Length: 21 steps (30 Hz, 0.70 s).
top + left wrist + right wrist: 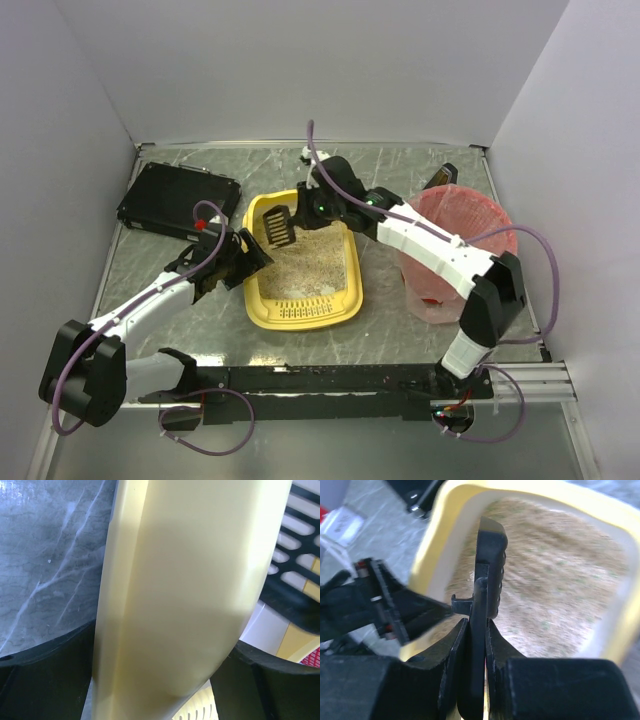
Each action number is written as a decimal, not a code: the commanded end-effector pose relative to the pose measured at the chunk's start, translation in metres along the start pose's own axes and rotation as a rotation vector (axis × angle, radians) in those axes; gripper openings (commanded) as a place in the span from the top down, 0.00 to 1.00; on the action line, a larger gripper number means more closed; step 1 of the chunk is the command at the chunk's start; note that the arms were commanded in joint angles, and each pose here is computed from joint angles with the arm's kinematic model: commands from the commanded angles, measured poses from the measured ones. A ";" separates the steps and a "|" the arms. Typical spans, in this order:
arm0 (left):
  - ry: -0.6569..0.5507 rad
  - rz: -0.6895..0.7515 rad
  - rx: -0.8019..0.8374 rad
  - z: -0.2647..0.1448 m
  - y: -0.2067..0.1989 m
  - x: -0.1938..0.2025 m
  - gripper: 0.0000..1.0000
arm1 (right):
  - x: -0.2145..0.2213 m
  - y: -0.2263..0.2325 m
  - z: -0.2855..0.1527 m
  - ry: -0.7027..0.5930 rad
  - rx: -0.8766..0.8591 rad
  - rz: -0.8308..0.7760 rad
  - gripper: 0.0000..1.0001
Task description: Clean the litter box
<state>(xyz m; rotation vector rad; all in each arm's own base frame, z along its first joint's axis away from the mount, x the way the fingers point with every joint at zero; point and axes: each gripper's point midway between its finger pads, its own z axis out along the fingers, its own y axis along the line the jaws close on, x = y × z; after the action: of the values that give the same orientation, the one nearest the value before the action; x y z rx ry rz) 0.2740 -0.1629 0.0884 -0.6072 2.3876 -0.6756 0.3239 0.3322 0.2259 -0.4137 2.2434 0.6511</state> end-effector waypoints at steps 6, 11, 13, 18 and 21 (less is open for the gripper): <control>-0.045 -0.008 0.070 -0.002 -0.023 -0.014 0.15 | 0.027 0.021 0.039 0.166 -0.083 0.041 1.00; -0.046 -0.016 0.075 -0.002 -0.023 -0.014 0.16 | 0.051 -0.019 0.051 0.221 0.101 0.042 1.00; -0.052 -0.018 0.076 -0.004 -0.023 -0.015 0.16 | 0.045 -0.044 0.041 0.206 0.190 0.046 1.00; -0.071 -0.013 0.070 -0.008 -0.021 -0.017 0.15 | 0.011 -0.108 0.001 0.082 0.494 0.014 1.00; -0.078 -0.011 0.080 -0.010 -0.024 -0.019 0.14 | -0.003 -0.101 -0.008 0.041 0.430 -0.001 1.00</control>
<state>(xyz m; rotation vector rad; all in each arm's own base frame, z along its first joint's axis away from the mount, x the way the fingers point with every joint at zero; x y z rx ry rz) 0.2756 -0.1617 0.0915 -0.6184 2.3710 -0.6750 0.3533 0.3037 0.1661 -0.2742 2.4338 0.3852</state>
